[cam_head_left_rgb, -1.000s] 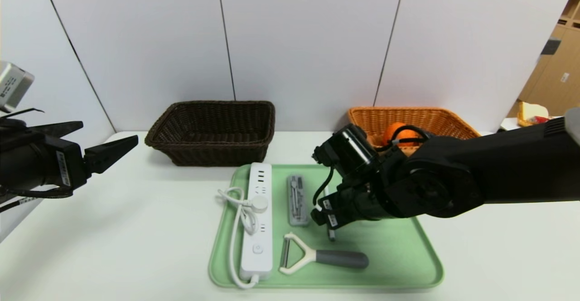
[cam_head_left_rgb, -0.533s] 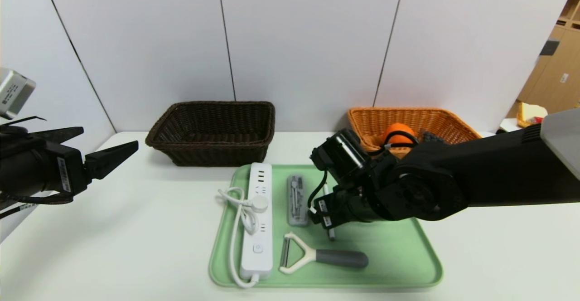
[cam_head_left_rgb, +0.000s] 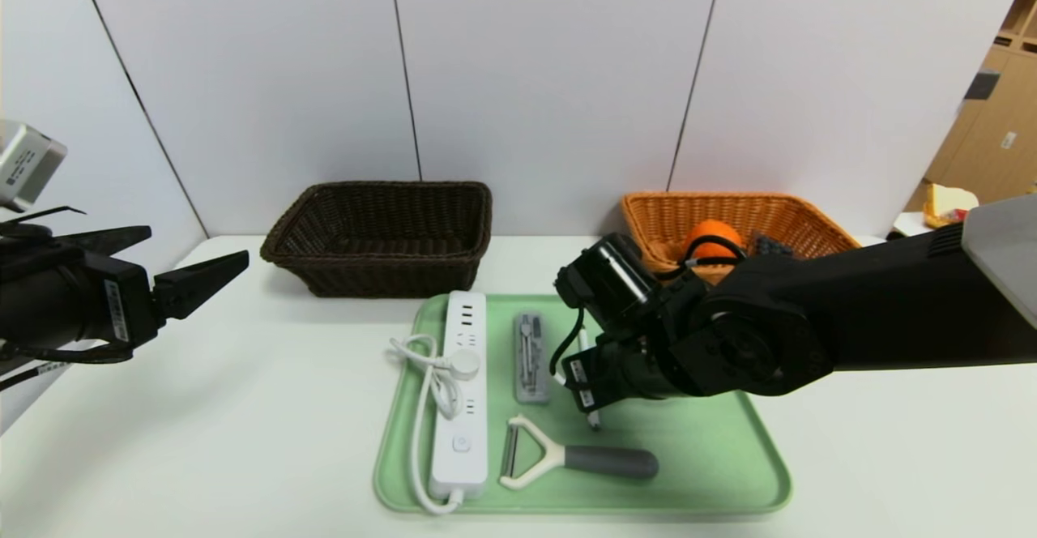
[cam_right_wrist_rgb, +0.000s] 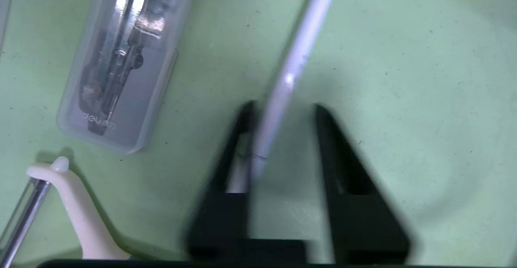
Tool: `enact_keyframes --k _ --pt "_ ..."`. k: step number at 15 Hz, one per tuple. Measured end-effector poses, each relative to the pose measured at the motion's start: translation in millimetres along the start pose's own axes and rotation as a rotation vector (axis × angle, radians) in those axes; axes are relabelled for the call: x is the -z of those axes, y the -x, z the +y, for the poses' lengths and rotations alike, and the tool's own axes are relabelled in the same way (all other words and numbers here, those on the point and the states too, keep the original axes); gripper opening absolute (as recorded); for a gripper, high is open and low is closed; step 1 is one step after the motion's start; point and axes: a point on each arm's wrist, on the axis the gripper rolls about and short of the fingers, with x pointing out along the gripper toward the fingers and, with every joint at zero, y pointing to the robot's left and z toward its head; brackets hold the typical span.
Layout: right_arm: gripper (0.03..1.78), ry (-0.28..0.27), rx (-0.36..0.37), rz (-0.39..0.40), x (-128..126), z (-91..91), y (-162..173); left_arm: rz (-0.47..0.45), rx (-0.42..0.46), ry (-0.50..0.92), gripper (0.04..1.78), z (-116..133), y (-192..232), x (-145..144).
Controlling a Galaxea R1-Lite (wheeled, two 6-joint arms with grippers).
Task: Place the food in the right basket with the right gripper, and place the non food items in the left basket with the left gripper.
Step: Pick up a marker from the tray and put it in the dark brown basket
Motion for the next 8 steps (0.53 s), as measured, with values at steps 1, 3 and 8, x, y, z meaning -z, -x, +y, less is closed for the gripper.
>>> enact_keyframes --k 1,3,8 --pt "0.05 -0.001 0.003 0.0 0 -0.2 0 0.0 0.0 0.0 1.69 0 0 0" --pt "0.05 0.0 0.002 -0.001 0 0.1 -1 0.0 0.001 0.0 1.69 0 0 0" --pt "0.05 -0.013 0.023 -0.071 -11 -1.2 8 0.003 0.0 0.0 1.69 0 0 1"
